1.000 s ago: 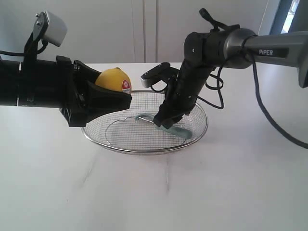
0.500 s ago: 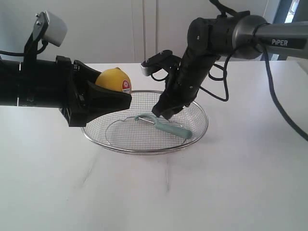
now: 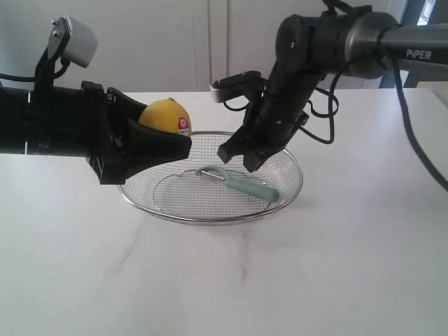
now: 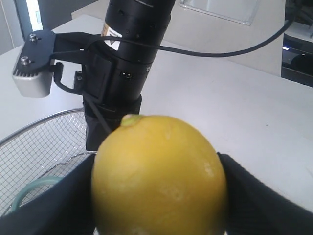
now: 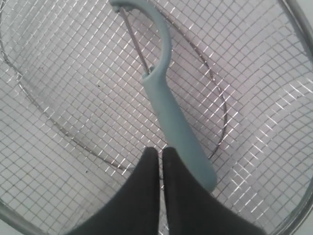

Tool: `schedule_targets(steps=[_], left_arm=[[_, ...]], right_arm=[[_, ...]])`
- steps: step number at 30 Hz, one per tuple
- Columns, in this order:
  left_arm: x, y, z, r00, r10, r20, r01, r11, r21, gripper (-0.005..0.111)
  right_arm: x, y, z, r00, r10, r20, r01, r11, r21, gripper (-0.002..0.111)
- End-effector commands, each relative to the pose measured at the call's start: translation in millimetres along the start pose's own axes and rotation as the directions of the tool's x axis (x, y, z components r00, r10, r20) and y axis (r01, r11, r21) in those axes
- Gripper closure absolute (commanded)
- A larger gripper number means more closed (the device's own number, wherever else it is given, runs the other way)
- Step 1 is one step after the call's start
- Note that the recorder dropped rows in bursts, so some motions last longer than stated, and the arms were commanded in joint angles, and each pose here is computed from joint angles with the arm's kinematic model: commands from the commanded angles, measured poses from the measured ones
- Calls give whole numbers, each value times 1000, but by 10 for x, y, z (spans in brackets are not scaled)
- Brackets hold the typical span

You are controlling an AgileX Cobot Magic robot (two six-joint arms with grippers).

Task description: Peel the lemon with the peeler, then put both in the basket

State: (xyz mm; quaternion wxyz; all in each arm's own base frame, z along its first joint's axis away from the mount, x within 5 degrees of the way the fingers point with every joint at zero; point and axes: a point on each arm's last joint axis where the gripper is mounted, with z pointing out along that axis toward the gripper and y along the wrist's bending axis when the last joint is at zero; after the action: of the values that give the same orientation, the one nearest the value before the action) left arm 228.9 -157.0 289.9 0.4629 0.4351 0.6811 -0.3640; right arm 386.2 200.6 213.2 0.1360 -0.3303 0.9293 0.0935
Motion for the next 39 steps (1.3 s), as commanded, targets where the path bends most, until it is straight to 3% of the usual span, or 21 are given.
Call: schedule_targets(steps=[1, 10, 21, 27, 32, 39], left_arm=[[-35, -23, -7, 1000, -13, 28, 13, 1000, 13, 107], [-32, -24, -7, 1000, -10, 24, 9, 1000, 14, 107], [-32, -24, -7, 1000, -10, 24, 9, 1000, 14, 107], [-32, -24, -7, 1000, -10, 24, 9, 1000, 14, 107], [-32, -24, -7, 1000, -10, 24, 9, 1000, 14, 107], [-32, -24, -7, 1000, -10, 24, 9, 1000, 14, 107]], right_arm=[[-20, 24, -168, 999, 47, 26, -47, 999, -1, 108], [22, -14, -443, 963, 265, 43, -265, 964, -5, 108], [367, -703, -945, 859, 508, 57, -511, 859, 44, 108], [504, -947, -1022, 822, 567, 59, -569, 820, 62, 108], [684, -1182, -1091, 761, 648, 34, -648, 757, 80, 108], [769, -1292, -1125, 741, 670, 31, -670, 736, 97, 108]])
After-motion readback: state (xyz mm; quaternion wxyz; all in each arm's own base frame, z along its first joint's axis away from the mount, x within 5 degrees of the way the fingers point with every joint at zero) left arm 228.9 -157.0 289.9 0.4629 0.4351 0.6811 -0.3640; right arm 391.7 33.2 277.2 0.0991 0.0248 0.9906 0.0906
